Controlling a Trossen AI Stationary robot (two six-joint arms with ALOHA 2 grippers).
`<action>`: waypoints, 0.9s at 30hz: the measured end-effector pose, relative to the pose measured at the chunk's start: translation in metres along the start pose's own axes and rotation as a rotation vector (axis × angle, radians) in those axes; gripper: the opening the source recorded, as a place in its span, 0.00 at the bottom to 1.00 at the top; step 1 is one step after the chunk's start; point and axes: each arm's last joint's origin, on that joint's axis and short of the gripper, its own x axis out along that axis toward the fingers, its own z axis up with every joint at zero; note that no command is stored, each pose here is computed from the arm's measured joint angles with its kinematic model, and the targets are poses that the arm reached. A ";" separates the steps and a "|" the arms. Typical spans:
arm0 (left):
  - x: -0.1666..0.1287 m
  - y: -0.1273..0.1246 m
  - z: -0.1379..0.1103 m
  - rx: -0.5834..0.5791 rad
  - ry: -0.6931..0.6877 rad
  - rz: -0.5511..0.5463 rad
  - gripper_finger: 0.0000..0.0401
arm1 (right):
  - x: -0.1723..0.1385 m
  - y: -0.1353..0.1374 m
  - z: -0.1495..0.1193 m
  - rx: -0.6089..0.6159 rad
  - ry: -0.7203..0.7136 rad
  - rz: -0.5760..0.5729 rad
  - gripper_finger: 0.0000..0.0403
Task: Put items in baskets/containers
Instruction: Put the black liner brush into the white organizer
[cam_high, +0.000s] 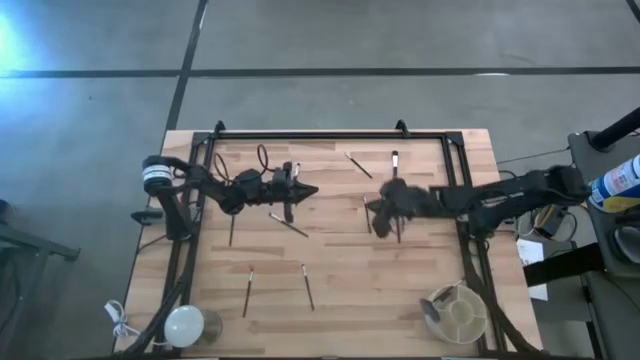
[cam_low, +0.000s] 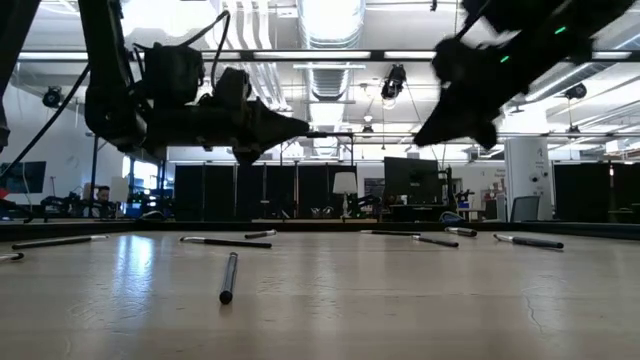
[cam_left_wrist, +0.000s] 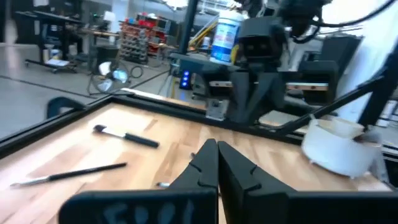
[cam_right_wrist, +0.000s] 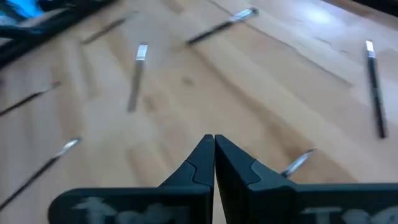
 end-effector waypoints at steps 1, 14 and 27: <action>-0.001 0.002 -0.001 0.000 0.004 0.007 0.00 | 0.007 -0.007 0.006 0.012 0.009 -0.012 0.02; -0.007 0.007 -0.003 -0.006 0.018 0.028 0.00 | 0.089 -0.097 0.083 0.037 0.210 -0.151 0.11; -0.010 0.007 -0.006 -0.010 0.035 0.031 0.00 | 0.158 -0.147 0.128 0.008 0.483 -0.302 0.26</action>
